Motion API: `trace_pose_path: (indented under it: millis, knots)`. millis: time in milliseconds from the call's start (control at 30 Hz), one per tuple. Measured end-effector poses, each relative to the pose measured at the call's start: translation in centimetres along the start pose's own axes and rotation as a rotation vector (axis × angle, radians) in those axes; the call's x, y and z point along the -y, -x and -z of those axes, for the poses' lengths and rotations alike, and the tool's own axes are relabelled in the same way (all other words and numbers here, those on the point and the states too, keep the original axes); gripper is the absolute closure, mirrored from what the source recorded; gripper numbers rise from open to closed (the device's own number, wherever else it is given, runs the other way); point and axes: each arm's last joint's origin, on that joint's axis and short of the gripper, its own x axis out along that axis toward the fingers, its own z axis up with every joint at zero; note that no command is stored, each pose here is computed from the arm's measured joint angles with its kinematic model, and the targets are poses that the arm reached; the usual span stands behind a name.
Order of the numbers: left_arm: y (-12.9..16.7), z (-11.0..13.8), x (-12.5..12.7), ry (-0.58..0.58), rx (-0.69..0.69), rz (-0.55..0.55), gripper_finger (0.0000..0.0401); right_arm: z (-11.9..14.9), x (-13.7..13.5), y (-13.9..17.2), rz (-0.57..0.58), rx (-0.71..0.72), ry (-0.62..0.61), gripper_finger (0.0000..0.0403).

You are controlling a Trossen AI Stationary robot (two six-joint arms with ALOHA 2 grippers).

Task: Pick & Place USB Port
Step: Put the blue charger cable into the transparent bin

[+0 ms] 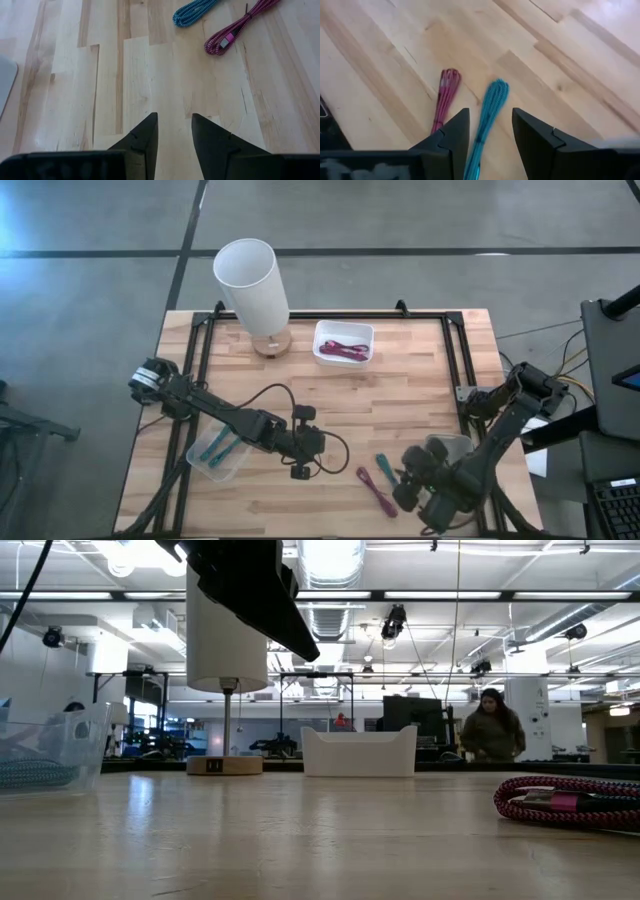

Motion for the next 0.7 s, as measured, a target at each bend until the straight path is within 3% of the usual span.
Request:
trace_pose_path:
  millis: [200,533,700]
  knots:
    - [0.0,0.0,0.0,0.000,0.001,0.000,0.0286,-1.3,-1.1,-2.3,0.005,0.001,0.046,0.0257]
    - [0.0,0.0,0.0,0.001,0.003,0.000,0.0286,-1.6,-1.6,-5.6,0.068,-0.239,0.131,0.0229]
    - [0.0,0.0,0.0,0.001,0.003,0.001,0.0287,-1.3,-1.7,-7.0,0.105,-0.264,0.133,0.0217]
